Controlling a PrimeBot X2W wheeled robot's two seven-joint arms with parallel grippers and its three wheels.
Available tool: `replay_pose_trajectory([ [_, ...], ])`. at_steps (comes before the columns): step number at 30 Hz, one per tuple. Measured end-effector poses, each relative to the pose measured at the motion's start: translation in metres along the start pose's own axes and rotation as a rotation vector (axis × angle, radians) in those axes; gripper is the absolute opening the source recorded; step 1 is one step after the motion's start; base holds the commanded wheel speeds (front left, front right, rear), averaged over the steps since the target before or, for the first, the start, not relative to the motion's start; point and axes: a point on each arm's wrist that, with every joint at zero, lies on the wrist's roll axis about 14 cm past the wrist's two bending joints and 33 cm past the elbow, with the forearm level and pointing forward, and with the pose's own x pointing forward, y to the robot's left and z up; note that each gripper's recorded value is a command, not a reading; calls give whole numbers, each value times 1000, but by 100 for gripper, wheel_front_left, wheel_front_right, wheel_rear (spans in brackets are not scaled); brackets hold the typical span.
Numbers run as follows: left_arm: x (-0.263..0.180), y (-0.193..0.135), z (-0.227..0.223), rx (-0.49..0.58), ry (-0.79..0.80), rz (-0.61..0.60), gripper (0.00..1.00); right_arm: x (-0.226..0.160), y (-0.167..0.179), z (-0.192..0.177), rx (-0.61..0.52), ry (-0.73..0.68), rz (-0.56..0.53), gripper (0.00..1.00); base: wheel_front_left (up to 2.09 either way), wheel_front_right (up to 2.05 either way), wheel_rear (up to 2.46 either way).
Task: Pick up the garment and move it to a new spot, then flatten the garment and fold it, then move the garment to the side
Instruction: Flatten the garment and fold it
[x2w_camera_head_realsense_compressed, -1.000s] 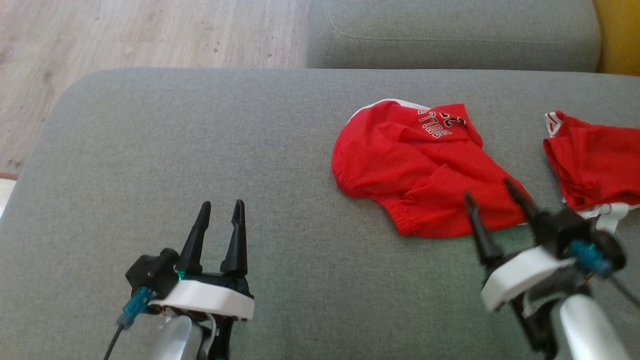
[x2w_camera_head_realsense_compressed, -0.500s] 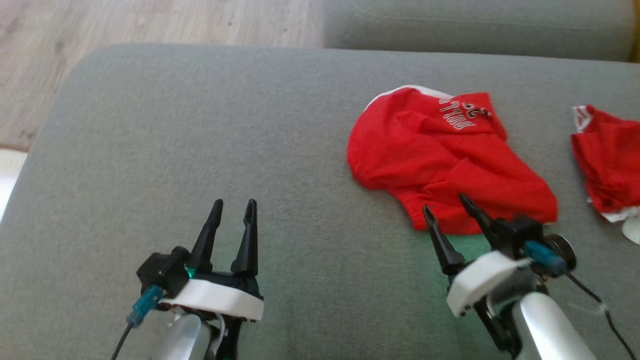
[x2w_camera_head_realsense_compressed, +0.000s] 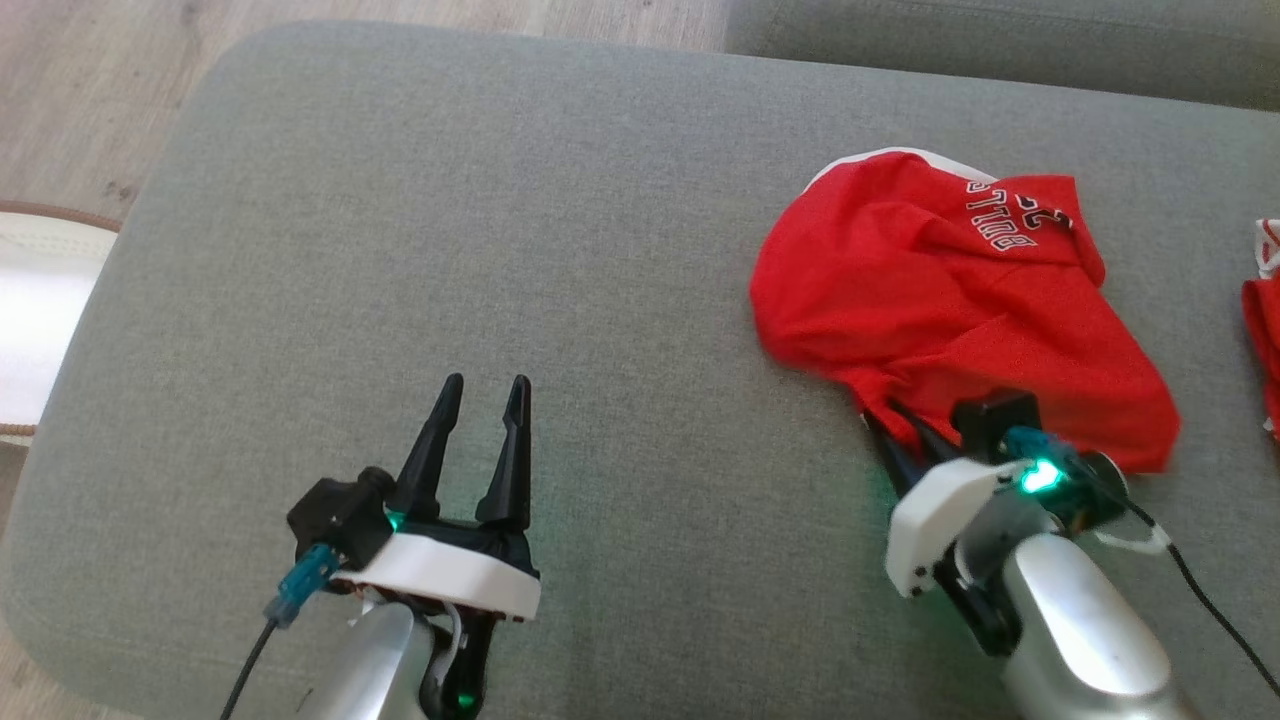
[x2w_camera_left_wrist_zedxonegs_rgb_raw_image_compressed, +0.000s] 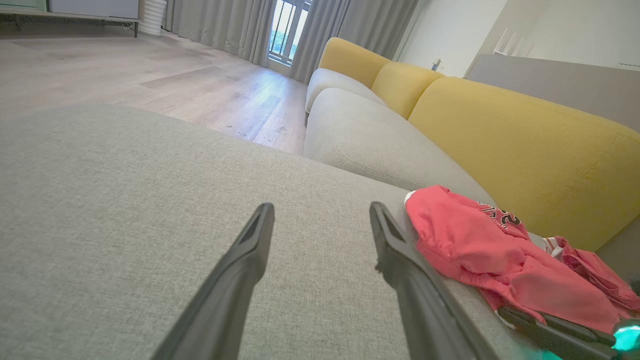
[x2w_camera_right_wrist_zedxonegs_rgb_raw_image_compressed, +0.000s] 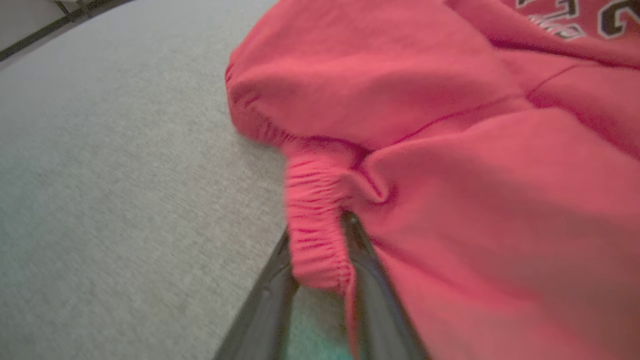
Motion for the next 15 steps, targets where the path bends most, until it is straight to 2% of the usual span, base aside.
replay_pose_trajectory([
  [6, -2, -1, 4, 2, -12, -1, 100, 7, 36, 33, 11, -118, 103, 0, 0, 0, 0],
  [15, -6, 3, 4, 4, -12, 14, 100, 21, 101, 93, -99, -237, 310, 0, 0, 0, 0],
])
